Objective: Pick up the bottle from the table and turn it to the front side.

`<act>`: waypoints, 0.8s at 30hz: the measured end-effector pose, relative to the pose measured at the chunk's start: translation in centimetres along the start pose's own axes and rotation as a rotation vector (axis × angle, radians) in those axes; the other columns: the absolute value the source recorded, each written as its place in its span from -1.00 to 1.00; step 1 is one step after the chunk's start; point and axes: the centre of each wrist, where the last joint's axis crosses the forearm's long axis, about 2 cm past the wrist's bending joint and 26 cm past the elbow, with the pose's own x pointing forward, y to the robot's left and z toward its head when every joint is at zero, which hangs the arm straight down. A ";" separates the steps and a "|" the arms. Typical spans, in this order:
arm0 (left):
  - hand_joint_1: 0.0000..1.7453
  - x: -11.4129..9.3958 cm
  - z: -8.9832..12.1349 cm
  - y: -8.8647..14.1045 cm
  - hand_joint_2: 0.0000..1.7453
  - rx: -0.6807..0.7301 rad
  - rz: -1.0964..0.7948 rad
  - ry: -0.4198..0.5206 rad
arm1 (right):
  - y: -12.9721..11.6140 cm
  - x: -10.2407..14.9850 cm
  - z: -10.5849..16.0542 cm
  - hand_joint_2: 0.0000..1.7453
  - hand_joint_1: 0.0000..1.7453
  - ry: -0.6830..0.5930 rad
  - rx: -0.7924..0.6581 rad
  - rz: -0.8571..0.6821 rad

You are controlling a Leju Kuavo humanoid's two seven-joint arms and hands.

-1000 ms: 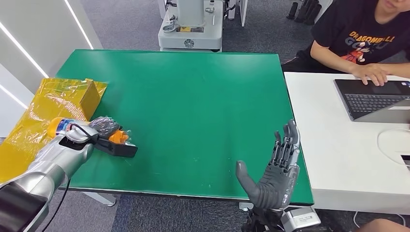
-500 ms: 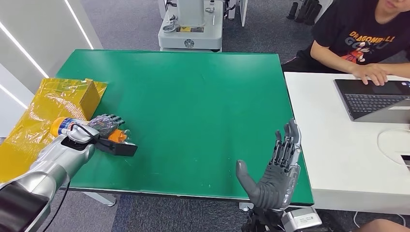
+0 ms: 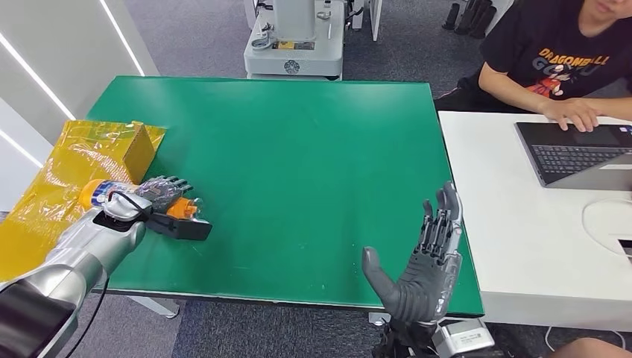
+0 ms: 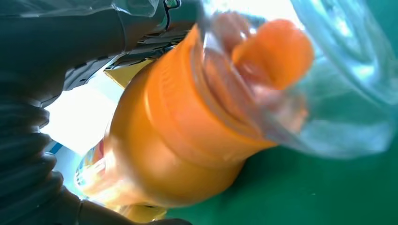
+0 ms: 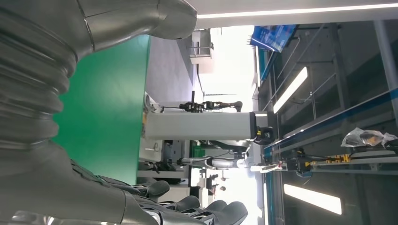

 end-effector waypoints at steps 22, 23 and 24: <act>-1.00 0.1 6.6 -2.0 1.00 0.842 0.396 -0.252 | -0.5 0.8 0.4 1.00 -1.00 0.001 0.014 0.015; -1.00 0.4 7.0 -1.7 1.00 0.883 0.453 -0.287 | -0.5 0.8 0.4 1.00 -1.00 0.002 0.016 0.013; -1.00 0.7 7.4 -1.4 1.00 0.924 0.517 -0.325 | -0.5 0.8 0.4 1.00 -1.00 0.002 0.019 0.011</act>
